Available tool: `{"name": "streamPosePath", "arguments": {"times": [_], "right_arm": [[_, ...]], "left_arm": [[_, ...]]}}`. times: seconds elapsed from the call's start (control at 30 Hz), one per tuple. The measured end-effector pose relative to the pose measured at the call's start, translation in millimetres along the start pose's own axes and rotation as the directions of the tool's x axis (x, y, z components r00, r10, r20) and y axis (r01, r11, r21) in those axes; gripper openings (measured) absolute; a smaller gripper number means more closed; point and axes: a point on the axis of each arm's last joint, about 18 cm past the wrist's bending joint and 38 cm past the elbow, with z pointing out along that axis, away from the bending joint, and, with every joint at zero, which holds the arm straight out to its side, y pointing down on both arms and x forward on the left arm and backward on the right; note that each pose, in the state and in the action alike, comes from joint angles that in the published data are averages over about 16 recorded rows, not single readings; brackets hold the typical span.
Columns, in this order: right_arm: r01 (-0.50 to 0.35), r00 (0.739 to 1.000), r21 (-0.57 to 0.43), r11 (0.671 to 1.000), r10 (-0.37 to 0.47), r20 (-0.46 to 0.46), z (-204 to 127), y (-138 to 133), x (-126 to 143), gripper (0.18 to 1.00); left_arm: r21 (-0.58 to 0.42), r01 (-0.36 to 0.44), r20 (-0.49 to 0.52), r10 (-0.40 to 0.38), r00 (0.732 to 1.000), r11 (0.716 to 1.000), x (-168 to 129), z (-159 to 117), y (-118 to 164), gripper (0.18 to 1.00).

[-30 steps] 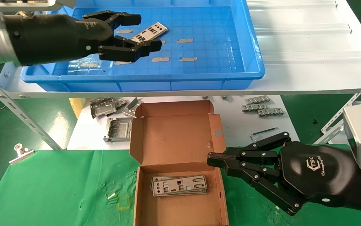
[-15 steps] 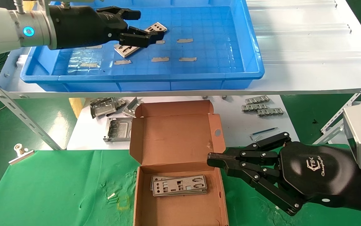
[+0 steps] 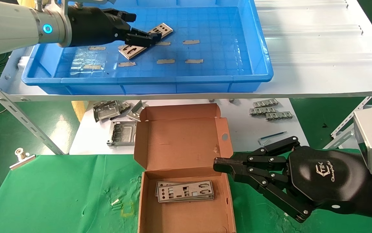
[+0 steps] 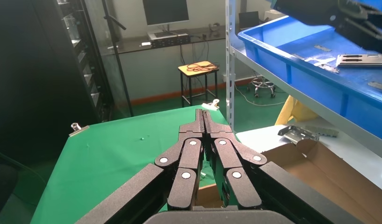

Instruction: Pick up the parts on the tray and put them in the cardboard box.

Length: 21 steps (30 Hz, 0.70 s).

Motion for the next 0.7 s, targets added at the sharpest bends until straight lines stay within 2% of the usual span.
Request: {"name": "streamPosePath", "arguments": {"times": [0.33,0.7], "right_arm": [[0.0,1.0,0.0,1.0,0.0,0.0,0.0,0.0,0.0,0.191],[0.0,1.0,0.0,1.0,0.0,0.0,0.0,0.0,0.0,0.191]], "left_arm": [[-0.027,0.021,0.004,-0.021,1.0,0.999,2.5,4.6,5.0,1.001],[-0.008,0.108,0.015,-0.108,0.994,0.994,4.2,9.7,9.9,1.0]]}}
